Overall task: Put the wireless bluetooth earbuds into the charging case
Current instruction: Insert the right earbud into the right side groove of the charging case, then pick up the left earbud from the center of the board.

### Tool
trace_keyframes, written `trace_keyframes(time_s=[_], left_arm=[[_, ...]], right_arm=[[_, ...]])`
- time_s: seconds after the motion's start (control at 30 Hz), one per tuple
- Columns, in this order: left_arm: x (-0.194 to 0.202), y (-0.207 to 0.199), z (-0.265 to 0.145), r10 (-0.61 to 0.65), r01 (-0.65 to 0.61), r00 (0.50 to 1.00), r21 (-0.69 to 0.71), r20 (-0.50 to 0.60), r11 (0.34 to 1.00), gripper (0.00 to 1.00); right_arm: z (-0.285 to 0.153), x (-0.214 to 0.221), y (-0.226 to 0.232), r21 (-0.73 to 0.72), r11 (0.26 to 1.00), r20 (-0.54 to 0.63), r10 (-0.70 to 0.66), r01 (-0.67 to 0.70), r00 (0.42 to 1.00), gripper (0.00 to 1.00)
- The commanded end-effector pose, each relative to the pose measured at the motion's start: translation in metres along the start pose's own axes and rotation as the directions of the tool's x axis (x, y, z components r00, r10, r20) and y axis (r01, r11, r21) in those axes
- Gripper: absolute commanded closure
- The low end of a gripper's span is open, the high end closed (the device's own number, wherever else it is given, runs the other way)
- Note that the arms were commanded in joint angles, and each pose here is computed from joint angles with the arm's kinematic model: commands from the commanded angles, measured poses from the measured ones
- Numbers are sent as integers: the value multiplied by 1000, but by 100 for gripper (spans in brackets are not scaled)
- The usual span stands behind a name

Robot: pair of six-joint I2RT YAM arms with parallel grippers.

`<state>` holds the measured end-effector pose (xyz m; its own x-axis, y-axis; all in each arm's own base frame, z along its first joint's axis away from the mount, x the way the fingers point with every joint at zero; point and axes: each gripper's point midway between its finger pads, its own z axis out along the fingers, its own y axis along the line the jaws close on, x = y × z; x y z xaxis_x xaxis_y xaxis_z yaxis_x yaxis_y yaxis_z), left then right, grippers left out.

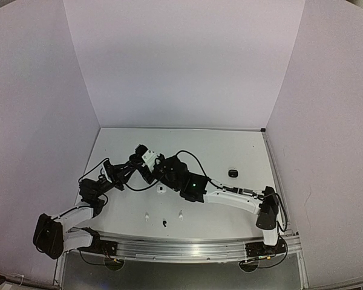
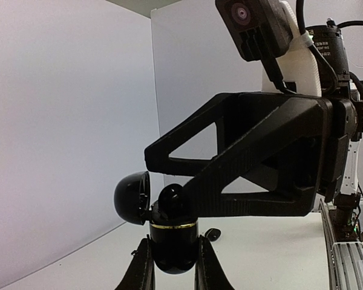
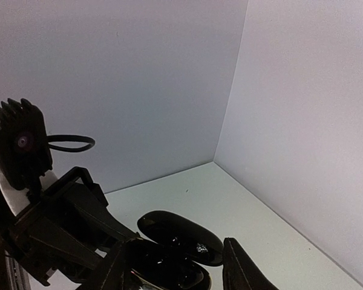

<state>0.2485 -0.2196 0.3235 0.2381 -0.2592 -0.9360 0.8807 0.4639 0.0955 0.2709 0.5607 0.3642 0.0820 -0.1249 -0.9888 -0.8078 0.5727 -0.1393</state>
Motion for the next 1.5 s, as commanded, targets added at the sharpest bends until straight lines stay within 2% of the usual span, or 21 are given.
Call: trace_keyframes(time_s=[0.0, 0.13, 0.2, 0.27, 0.33, 0.43, 0.53, 0.63, 0.73, 0.83, 1.03, 1.33, 1.47], left_arm=[[-20, 2, 3, 15, -15, 999, -11, 48, 1000, 100], [-18, 6, 3, -19, 21, 999, -35, 36, 999, 100], [-18, 10, 3, -35, 37, 999, -59, 33, 998, 100], [-17, 15, 2, -52, 55, 998, -92, 29, 994, 100], [-18, 20, 1, -60, 63, 998, -123, 28, 990, 100], [-15, 26, -3, -76, 77, 997, -172, 16, 982, 100], [-12, 35, -7, -93, 91, 996, -233, 4, 968, 100], [-12, 39, -12, -95, 90, 995, -278, -4, 956, 100], [-12, 39, -18, -82, 75, 997, -298, -12, 952, 100], [-11, 36, -23, -62, 53, 998, -308, -19, 950, 100], [-14, 36, -33, -39, 32, 999, -343, -11, 939, 100], [-13, 30, -48, 72, -72, 997, -373, -14, 925, 100], [-11, 25, -56, 114, -111, 993, -372, -14, 921, 100]], right_arm=[[-15, -48, -1, -33, 997, 87, 79, -76, 993, 52], [-28, -68, -11, -12, 990, 121, 144, -144, 982, 44], [-38, -77, -21, 15, 977, 133, 210, -214, 969, 37], [-49, -77, -37, 62, 947, 128, 306, -315, 943, 34], [-63, -64, -53, 137, 906, 73, 393, -400, 916, 34], [-86, -6, -74, 354, 828, -92, 494, -435, 865, 34], [-111, 66, -77, 541, 723, -240, 623, -430, 745, 41], [-127, 132, -58, 651, 641, -367, 735, -407, 570, 41], [-138, 183, -32, 728, 591, -459, 797, -348, 392, 39], [-137, 219, -2, 747, 591, -531, 806, -306, 261, 39], [-119, 259, 47, 728, 604, -610, 787, -324, 96, 39], [-110, 298, 84, 719, 616, -657, 753, -322, -29, 38], [-112, 314, 98, 714, 625, -676, 733, -314, -78, 43]])
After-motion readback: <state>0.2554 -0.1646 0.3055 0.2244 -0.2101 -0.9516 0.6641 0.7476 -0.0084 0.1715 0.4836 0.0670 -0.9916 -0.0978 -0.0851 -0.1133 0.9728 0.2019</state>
